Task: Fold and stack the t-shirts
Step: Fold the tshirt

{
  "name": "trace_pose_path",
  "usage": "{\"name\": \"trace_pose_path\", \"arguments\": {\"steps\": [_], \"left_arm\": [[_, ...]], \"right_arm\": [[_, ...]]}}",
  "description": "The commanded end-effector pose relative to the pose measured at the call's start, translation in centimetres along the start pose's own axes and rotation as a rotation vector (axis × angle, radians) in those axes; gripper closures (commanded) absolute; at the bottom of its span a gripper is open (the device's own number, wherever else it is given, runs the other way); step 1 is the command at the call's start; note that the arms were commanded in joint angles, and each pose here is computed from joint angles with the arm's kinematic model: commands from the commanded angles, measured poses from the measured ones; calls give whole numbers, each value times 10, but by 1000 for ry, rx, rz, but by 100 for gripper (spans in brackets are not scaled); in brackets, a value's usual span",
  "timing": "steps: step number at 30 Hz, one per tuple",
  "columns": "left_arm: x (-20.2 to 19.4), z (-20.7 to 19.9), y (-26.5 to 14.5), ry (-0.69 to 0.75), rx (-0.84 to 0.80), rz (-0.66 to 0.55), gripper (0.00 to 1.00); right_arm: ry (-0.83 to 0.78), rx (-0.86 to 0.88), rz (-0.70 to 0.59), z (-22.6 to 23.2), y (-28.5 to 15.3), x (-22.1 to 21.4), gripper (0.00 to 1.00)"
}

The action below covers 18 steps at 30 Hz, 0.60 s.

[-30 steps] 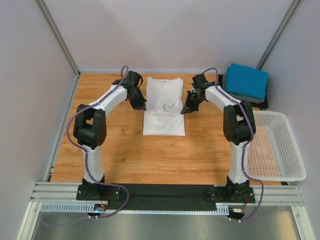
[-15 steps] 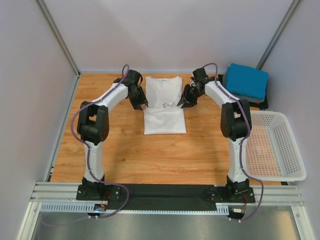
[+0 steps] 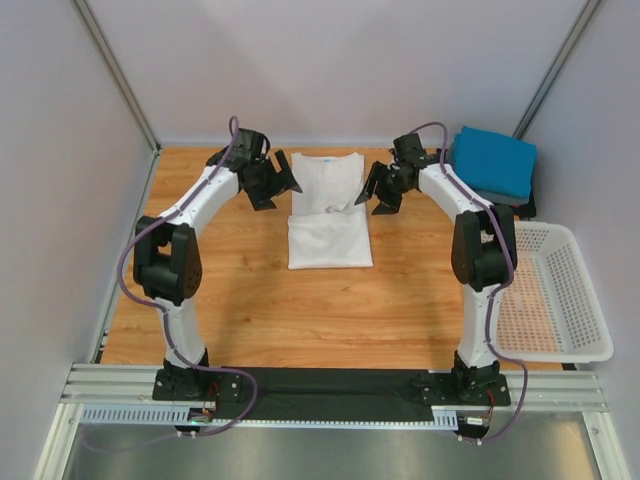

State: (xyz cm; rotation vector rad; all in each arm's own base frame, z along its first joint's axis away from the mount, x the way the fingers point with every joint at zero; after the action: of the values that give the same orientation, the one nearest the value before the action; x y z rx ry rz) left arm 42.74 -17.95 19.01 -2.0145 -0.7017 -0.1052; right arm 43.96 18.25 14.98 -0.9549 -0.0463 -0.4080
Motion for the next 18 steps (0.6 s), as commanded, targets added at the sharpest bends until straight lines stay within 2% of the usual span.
{"name": "trace_pose_path", "arguments": {"steps": [1, 6, 9, 15, 18], "left_arm": [[-22, -7, -25, 36, -84, 23, 7], [-74, 21, -30, 63, -32, 101, 9], [-98, 34, -30, 69, -14, 125, 10], [-119, 52, -25, 91, 19, 156, 16], [-124, 60, -20, 92, 36, 163, 26]], "right_arm": [[-42, 12, -61, 11, -28, -13, 38], [-41, -69, 3, -22, -23, -64, 39], [-53, -86, -14, -29, -27, -78, 41], [-64, -107, 9, -47, -24, -103, 45], [-80, -106, 28, -50, -17, -111, 46]]}}
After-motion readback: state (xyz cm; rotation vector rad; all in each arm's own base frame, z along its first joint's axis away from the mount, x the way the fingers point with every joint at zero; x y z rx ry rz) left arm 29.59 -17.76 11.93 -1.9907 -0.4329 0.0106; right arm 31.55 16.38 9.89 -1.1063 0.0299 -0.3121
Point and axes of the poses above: each gripper's point midway between its finger pads, its own y axis out along the fingers, its own z axis along the line the jaws close on, x = y × z, the point moved 6 cm from there along -y, back along the fingers
